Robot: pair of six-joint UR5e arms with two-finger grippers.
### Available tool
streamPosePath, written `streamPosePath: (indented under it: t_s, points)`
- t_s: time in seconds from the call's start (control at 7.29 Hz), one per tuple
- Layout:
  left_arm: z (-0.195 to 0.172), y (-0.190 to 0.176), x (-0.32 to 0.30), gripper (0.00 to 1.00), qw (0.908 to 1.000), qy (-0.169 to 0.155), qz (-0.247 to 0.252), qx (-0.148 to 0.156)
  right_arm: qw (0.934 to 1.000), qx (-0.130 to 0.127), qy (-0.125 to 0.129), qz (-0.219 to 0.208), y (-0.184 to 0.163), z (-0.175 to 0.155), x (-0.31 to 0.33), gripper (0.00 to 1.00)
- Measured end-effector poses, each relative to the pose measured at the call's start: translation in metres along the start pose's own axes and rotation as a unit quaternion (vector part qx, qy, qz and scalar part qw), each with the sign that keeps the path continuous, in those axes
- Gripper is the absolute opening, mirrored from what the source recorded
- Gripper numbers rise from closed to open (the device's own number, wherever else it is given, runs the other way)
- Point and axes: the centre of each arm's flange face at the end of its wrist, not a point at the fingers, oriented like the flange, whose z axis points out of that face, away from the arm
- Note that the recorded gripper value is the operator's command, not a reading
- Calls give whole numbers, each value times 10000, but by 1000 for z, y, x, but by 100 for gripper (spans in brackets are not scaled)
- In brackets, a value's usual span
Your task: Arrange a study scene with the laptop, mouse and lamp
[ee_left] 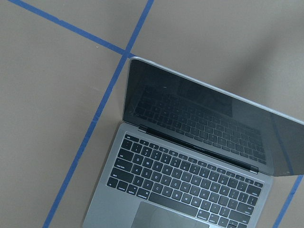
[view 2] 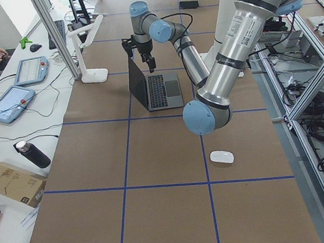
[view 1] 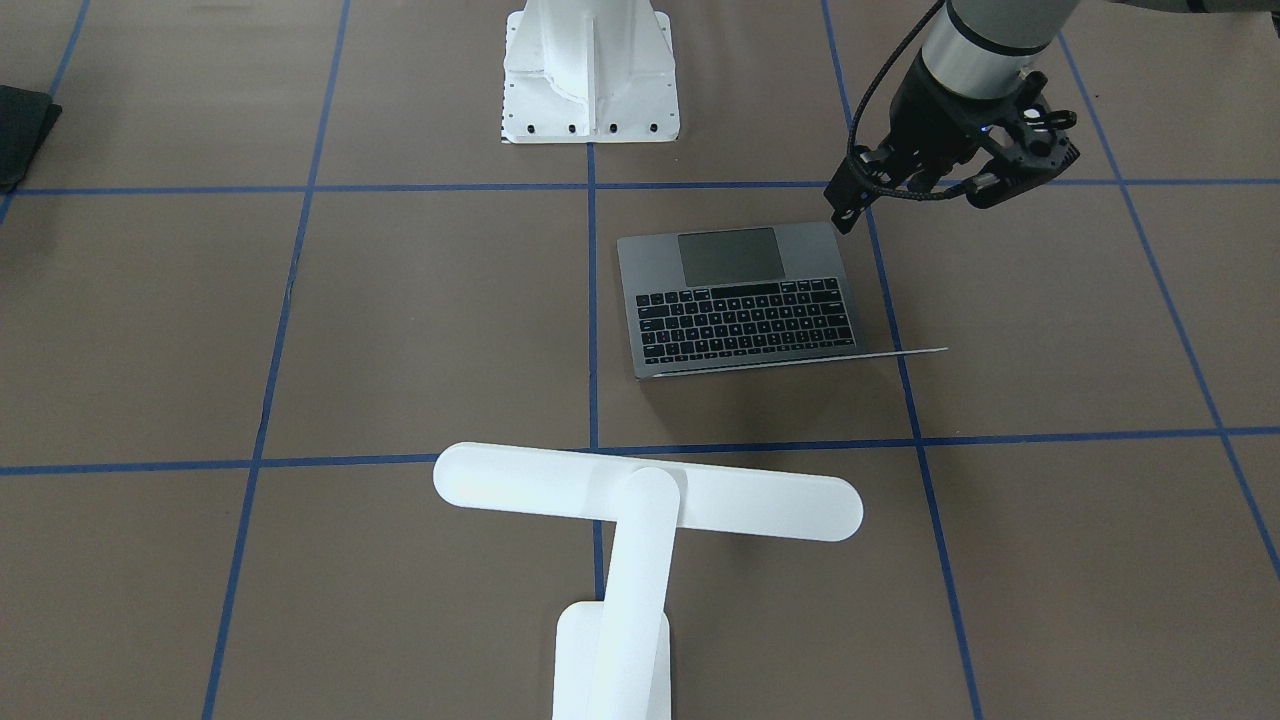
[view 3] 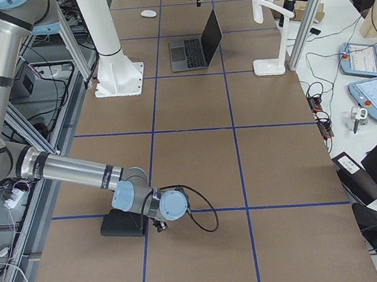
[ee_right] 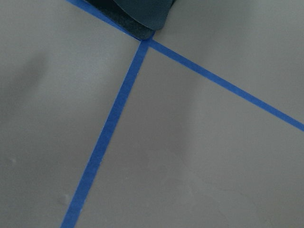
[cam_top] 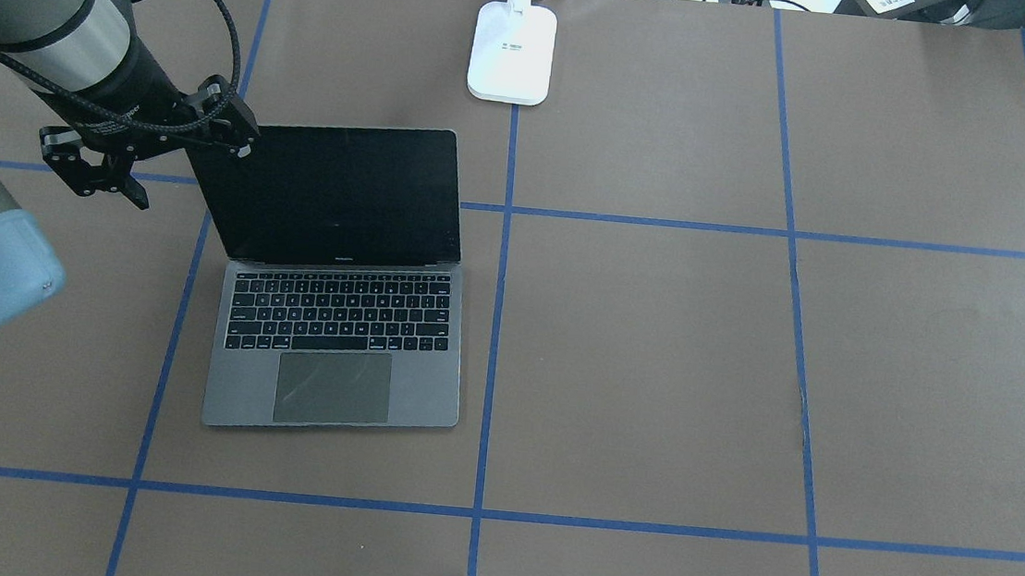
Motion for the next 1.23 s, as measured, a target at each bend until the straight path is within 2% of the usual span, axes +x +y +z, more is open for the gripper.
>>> streamPosePath:
  t_s: [0.41,1.23]
  points:
    - [-1,-1,0,100,9999,-16,23,121,9987,-231,-201,-395,-3,22,12,99]
    - [-3,1,4,100,9998,19,65,166,9970,-402,-423,-516,21,45,27,99]
